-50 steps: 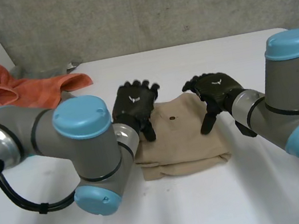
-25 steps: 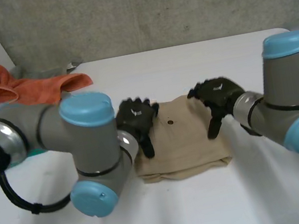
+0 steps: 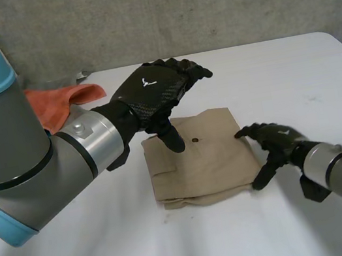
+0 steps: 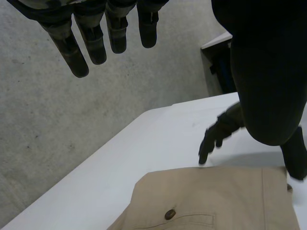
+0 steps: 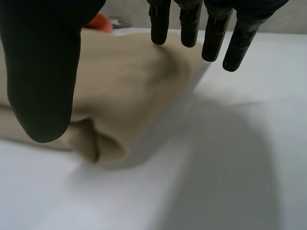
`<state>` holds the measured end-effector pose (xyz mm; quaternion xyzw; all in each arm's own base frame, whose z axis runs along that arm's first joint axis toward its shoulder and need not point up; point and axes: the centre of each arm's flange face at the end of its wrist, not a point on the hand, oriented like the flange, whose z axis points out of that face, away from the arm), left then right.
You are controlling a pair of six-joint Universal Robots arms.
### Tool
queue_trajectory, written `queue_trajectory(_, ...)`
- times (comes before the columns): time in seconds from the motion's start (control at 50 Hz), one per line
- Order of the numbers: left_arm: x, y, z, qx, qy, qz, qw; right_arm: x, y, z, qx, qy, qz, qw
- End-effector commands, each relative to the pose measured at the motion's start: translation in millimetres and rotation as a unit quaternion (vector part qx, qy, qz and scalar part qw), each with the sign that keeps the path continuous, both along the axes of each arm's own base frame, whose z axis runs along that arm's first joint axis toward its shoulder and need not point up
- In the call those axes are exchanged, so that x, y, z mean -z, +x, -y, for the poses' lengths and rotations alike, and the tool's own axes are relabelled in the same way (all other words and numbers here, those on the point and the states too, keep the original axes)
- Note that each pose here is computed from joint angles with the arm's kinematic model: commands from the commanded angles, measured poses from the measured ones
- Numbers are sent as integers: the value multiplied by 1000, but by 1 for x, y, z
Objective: Fold the laundry.
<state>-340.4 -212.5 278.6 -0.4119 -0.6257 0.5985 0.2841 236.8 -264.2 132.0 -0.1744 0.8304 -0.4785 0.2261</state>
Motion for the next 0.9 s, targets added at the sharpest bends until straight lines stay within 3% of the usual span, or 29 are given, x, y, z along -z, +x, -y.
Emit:
queue_trajectory(0.02, 2, -1, -1, -1, -1, 2, 1000, 16, 22, 0, -32, -13, 3, 999)
queue_trajectory(0.22, 2, -1, 0, -2, 1, 2, 1000, 26, 43, 13, -50, -22, 13, 998)
queue_trajectory(0.52, 6, -2, 0, 0, 3, 5, 1000, -3, 48, 83, 27, -91, 63, 993)
queue_trajectory(0.68, 9, -3, 1, 0, 5, 6, 1000, -9, -2, 155, 99, -149, 43, 983)
queue_trajectory(0.9, 16, -4, 3, 0, 12, 12, 1000, 6, -80, 243, 199, -210, -61, 955)
